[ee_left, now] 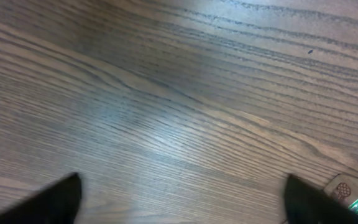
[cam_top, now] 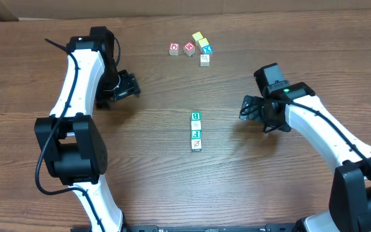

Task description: Flip 5 blocks

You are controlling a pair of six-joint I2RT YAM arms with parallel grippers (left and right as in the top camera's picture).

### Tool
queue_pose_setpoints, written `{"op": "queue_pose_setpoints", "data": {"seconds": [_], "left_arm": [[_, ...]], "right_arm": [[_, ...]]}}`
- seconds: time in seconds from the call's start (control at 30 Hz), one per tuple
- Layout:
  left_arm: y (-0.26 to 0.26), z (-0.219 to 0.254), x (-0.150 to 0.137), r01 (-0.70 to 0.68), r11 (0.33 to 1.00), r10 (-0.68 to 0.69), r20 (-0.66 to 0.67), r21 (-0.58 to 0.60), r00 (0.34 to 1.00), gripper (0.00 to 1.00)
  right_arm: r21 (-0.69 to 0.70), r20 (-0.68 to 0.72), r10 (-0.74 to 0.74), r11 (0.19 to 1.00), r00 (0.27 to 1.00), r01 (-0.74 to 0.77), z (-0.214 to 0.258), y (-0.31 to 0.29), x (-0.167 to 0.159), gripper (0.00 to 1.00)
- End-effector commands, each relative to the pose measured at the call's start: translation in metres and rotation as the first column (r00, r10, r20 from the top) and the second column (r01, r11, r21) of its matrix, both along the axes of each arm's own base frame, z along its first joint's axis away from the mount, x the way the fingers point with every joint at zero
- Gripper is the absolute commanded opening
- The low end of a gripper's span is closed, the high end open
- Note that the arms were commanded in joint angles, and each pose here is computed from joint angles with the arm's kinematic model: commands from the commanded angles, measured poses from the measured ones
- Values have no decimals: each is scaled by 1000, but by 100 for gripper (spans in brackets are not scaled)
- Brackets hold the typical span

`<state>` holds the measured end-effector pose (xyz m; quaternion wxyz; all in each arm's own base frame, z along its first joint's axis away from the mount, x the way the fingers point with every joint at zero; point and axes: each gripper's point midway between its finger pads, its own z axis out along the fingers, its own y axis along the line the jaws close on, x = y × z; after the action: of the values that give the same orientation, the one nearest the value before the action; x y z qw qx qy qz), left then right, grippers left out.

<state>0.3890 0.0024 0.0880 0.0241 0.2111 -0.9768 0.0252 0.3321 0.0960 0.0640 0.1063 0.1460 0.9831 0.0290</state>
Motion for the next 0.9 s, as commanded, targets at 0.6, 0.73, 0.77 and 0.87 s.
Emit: {"op": "queue_pose_setpoints", "data": {"seconds": [0.6,0.73,0.77,0.87], "left_arm": [[-2,13,18,9,1000,-10,94,13,996,100],[-2,13,18,9,1000,-10,94,13,996,100],[-2,13,18,9,1000,-10,94,13,995,100],[-2,13,18,10,1000,-12,94,13,995,100]], "right_arm": [[-7,40,-7,1000,999,7,11,-7,10,100],[-7,40,-7,1000,999,7,11,-7,10,100],[-7,40,-7,1000,999,7,11,-7,10,100],[-7,40,-7,1000,999,7,11,-7,10,100]]}}
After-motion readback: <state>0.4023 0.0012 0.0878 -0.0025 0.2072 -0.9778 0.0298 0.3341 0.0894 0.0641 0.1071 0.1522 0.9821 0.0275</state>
